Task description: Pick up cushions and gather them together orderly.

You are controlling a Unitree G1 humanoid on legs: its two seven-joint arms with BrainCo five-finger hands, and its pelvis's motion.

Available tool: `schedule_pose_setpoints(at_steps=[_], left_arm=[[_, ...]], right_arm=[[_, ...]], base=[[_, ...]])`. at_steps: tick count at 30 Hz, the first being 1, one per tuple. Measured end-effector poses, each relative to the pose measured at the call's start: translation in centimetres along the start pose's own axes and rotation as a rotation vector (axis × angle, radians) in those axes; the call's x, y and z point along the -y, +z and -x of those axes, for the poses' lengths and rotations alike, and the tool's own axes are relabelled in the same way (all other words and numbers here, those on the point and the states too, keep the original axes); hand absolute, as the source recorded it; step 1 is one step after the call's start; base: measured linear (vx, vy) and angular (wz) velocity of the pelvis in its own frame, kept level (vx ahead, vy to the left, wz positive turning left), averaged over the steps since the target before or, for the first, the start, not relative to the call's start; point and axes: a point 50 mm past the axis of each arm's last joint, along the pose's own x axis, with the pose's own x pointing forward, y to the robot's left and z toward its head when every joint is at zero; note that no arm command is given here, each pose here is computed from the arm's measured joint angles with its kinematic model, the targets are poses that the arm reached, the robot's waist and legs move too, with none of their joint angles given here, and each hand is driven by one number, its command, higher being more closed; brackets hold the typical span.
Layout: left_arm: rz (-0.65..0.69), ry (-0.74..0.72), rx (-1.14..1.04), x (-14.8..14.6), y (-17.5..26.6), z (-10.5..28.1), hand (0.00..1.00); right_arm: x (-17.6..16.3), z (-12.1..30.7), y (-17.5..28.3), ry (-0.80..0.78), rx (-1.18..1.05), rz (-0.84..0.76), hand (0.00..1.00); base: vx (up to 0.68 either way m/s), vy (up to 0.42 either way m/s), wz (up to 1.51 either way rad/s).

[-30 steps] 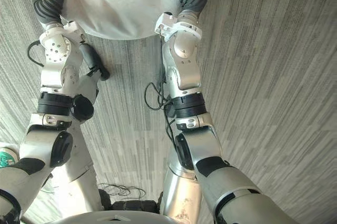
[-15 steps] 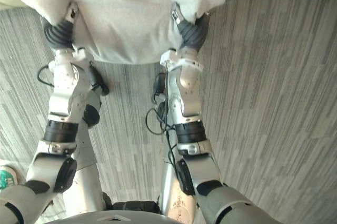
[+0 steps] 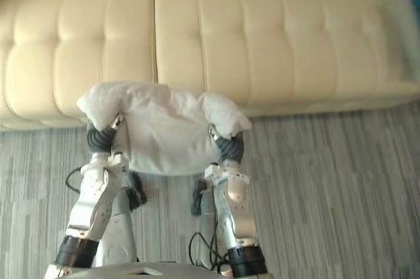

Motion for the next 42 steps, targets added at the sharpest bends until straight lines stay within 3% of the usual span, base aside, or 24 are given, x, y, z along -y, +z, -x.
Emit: schedule_pose_setpoints(at_steps=[5,14,24,29,42], left_arm=[[-0.013,0.029,-0.076,-2.1,-1.6,2.1,1.00],[-0.072,-0.001,-0.135,-2.6,-2.9,3.5,1.00],[-0.133,0.004,-0.074,-3.9,-1.6,3.0,1.00],[-0.068,0.001,-0.198,-3.1,-4.3,4.2,1.00],[0.088,-0.068,-0.214,-0.4,-4.3,5.0,1.00]], right_arm=[[0.3,1.9,-1.3,0.003,-0.066,-0.021,1.00],[2.0,1.8,-3.2,0.002,-0.160,0.088,1.00],[0.0,-0.8,-1.9,0.122,-0.091,0.145,1.00],[2.1,0.4,-1.8,0.099,-0.120,0.211,1.00],[3.8,1.7,1.7,0.028,0.000,0.215,1.00]], base=[[0.16,0.060,-0.20],[0.04,0.121,-0.03],[0.05,0.027,0.15],[0.29,-0.128,0.17],[0.36,-0.006,0.13]])
